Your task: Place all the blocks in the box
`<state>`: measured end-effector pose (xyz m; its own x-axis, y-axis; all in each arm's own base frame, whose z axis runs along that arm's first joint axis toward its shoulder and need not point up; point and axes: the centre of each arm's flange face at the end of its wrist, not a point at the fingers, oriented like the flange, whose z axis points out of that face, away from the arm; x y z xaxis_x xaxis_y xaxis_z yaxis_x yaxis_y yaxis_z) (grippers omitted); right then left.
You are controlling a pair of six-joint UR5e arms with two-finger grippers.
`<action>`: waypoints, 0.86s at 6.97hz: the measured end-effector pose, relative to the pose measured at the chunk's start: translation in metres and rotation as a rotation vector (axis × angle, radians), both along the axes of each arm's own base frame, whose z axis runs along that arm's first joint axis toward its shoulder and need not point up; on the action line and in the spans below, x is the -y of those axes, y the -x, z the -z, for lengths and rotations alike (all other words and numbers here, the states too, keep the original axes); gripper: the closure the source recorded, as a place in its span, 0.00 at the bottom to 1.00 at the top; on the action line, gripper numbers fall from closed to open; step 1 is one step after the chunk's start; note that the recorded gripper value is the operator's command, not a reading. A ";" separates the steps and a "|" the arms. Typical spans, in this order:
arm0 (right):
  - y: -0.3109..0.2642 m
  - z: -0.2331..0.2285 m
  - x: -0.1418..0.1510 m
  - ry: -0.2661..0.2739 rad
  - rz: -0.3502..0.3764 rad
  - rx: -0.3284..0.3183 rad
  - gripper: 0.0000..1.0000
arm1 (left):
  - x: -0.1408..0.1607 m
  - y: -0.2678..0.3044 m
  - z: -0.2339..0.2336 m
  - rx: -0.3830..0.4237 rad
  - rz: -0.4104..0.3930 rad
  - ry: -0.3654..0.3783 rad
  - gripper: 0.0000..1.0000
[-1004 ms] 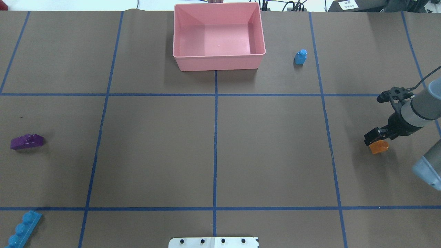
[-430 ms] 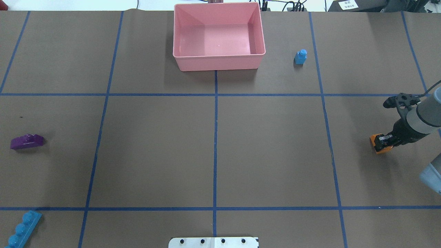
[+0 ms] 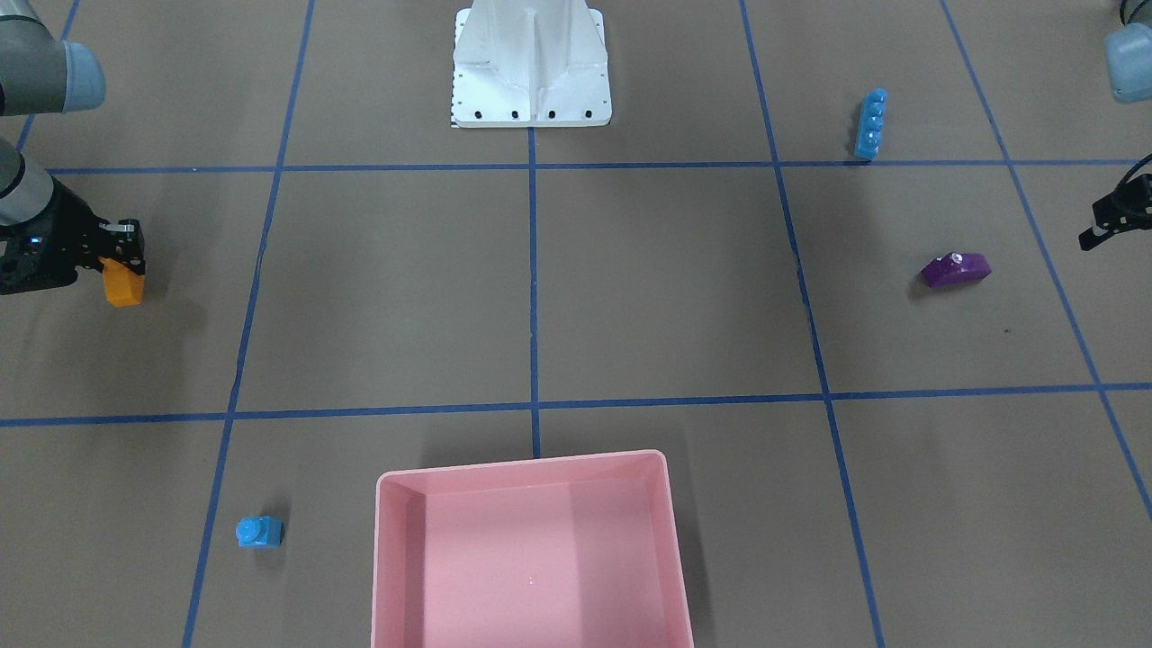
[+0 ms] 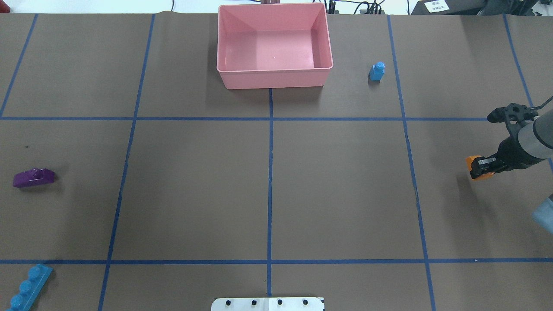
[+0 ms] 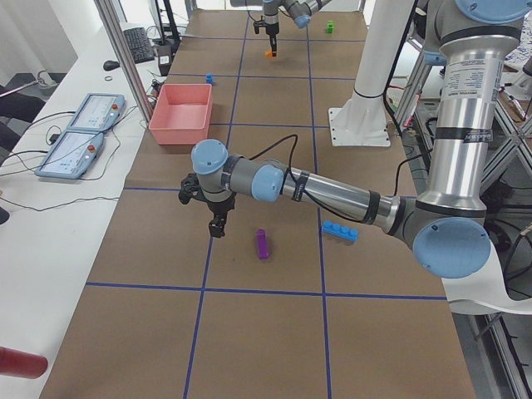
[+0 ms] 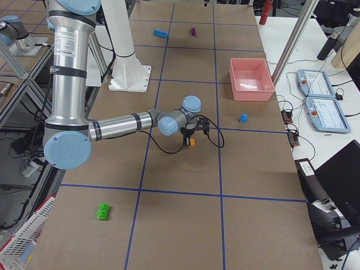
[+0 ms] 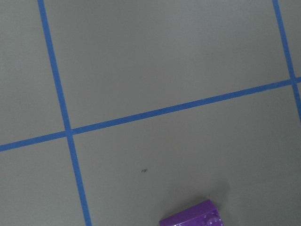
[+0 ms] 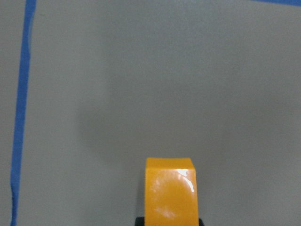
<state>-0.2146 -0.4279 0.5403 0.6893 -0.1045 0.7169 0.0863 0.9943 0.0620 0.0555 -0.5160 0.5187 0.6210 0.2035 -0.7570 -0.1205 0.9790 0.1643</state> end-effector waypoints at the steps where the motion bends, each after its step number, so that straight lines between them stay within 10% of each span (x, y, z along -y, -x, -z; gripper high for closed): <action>1: -0.016 0.017 0.007 -0.028 -0.038 0.019 1.00 | -0.008 -0.021 0.002 -0.012 -0.011 -0.021 0.03; 6: -0.053 0.103 0.023 -0.154 -0.134 0.117 1.00 | -0.074 -0.101 -0.042 0.079 -0.395 -0.527 0.00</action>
<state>-0.1619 -0.4512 0.4378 0.6175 -0.1321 0.7754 -0.0621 0.9745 0.2155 0.1562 -0.4416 0.5608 0.4733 0.7577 -0.4492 -0.4848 0.6499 0.5854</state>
